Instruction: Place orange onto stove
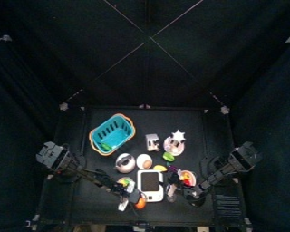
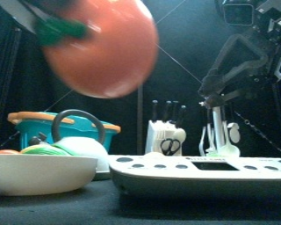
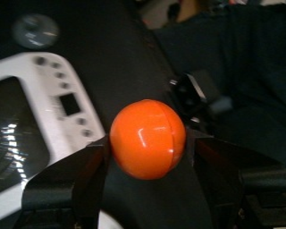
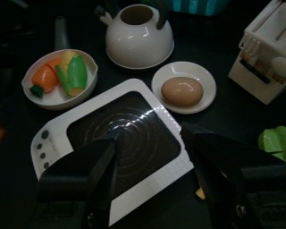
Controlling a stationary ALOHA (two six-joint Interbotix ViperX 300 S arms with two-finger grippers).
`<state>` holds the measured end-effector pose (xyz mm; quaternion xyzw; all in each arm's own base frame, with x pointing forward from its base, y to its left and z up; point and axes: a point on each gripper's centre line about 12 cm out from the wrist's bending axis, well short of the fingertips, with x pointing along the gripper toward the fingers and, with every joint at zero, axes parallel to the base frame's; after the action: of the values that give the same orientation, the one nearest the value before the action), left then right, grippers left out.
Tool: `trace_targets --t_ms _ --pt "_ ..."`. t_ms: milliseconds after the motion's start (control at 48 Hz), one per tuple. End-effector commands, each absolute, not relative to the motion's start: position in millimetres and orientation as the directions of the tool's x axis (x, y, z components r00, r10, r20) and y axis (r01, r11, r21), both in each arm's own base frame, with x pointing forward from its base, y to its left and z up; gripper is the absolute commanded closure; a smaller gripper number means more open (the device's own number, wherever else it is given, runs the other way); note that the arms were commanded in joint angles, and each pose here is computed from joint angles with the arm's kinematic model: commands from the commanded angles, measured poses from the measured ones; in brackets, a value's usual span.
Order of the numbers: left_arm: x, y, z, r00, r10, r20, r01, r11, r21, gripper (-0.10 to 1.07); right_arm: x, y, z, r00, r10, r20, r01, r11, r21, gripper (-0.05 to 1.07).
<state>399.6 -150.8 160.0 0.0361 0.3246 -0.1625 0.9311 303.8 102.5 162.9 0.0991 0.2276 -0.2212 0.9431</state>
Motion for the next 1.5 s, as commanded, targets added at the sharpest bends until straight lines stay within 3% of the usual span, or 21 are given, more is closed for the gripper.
trace_targets --t_ms 0,146,250,500,1188,1479 --pt "417 -121 174 0.809 -0.212 -0.548 0.25 0.968 -0.006 0.17 302 99 173 0.806 -0.378 -0.456 0.473 0.874 0.111 0.15" --pt "434 -80 163 0.846 -0.107 -0.523 0.131 0.991 0.009 0.17 297 96 169 0.79 -0.39 -0.473 0.491 0.864 0.108 0.15" --pt "439 -70 153 0.841 -0.082 -0.535 0.105 0.994 0.013 0.17 294 96 166 0.783 -0.39 -0.484 0.495 0.862 0.106 0.15" --pt "444 -71 139 0.826 -0.079 -0.558 0.105 0.994 0.015 0.17 292 94 164 0.773 -0.4 -0.492 0.509 0.854 0.104 0.15" --pt "445 -74 135 0.82 -0.085 -0.566 0.109 0.994 0.009 0.16 293 92 164 0.771 -0.404 -0.492 0.514 0.852 0.106 0.15" --pt "444 -73 138 0.823 -0.079 -0.562 0.086 0.996 -0.015 -0.01 293 92 164 0.771 -0.405 -0.491 0.515 0.85 0.108 0.15"
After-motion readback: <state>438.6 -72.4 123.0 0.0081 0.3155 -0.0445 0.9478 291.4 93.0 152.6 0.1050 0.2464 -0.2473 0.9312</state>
